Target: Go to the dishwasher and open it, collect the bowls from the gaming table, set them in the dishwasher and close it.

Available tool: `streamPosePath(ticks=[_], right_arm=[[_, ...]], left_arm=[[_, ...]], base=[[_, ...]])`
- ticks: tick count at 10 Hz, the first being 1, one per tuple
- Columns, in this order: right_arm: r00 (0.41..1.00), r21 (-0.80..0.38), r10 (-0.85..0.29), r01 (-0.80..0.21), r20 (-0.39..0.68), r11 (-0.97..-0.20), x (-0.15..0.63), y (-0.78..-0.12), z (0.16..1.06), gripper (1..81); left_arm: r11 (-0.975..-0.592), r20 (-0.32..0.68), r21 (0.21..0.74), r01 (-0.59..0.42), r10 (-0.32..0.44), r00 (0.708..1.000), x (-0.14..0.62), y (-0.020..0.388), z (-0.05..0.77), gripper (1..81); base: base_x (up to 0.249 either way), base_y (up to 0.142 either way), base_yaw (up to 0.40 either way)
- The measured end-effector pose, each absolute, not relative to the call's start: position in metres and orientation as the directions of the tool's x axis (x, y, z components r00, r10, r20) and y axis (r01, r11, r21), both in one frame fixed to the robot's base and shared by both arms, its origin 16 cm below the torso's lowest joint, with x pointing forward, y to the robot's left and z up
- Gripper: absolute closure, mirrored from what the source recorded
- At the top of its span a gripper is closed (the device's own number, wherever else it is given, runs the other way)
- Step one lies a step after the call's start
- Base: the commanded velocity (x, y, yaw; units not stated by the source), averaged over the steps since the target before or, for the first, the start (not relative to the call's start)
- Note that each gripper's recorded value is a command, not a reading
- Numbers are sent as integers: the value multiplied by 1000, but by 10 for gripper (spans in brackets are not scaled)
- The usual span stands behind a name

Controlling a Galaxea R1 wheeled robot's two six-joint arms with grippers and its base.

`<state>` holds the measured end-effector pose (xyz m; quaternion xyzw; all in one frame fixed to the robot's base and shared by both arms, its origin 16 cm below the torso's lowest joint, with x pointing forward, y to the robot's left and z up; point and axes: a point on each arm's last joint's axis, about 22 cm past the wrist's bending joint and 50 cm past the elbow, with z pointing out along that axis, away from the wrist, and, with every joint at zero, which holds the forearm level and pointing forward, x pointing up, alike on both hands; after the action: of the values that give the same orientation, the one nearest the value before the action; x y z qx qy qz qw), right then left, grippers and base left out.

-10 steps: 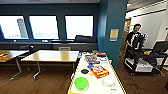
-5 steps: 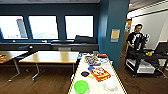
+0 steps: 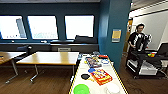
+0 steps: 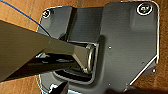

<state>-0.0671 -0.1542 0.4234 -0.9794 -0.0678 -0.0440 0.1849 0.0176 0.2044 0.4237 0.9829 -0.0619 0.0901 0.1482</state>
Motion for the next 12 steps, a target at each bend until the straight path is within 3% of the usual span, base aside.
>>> streamPosePath(ticks=[7, 12], right_arm=[[988, -349, 108, 141, 110, -927, -63, -170, 423, 10], [985, -443, 89, 148, 151, -884, -48, -179, 450, 10]], left_arm=[[-949, 190, 280, -147, -95, 977, 15, 205, 423, 10], [-949, 200, 278, -149, -94, 975, 21, 206, 424, 10]], base=[[32, 0, 0], [0, 0, 0]])
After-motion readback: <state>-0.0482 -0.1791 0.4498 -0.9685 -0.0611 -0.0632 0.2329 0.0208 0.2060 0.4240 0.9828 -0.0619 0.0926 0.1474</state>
